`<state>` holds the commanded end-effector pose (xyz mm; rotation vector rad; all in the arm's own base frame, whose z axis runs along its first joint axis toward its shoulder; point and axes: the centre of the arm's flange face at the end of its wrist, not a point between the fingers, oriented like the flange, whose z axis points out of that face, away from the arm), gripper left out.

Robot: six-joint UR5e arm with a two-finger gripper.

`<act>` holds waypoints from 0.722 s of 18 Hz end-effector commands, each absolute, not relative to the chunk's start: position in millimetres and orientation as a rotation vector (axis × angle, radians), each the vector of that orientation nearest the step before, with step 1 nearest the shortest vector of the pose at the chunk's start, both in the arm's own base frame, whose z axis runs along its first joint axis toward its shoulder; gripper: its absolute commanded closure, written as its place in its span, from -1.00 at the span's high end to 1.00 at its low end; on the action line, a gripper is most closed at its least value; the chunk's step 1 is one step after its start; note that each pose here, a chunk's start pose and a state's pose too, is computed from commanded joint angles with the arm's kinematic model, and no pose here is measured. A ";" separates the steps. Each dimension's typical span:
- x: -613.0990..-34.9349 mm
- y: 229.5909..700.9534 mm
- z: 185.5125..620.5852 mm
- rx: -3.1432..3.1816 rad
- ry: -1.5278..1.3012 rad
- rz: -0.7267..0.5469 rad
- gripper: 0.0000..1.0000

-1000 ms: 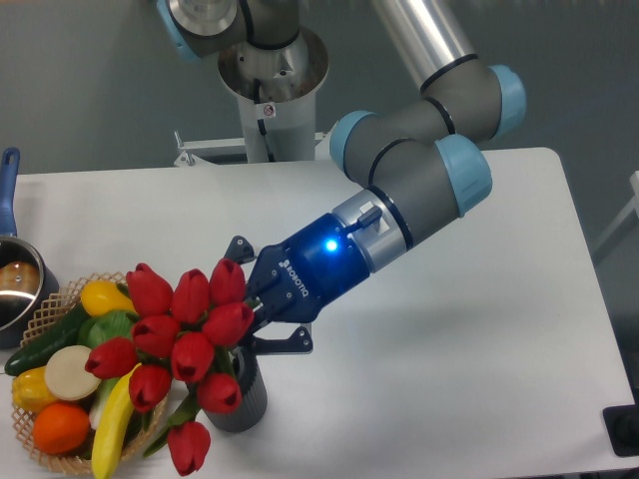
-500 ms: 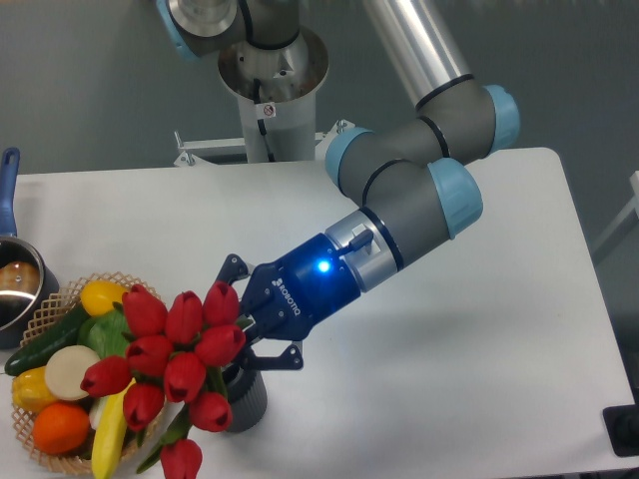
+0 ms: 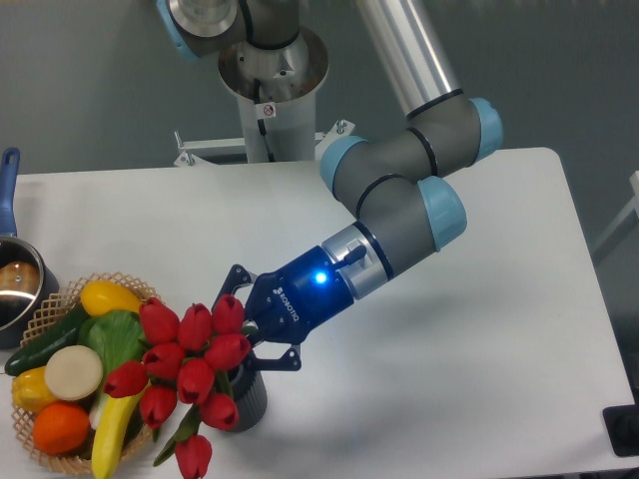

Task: Insert the flowers into the vase
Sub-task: 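Lower the tulip stems down into the grey vase opening, then open the gripper to release the tulips and pull back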

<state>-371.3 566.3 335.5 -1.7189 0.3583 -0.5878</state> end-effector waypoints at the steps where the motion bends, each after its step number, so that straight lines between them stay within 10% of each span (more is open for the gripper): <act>1: -369.9 564.1 329.3 -1.721 0.358 -0.588 -0.69; 7: -361.2 546.8 286.5 -1.720 0.395 -0.556 -0.50; 13: -369.7 533.4 281.6 -1.730 0.353 -0.558 0.37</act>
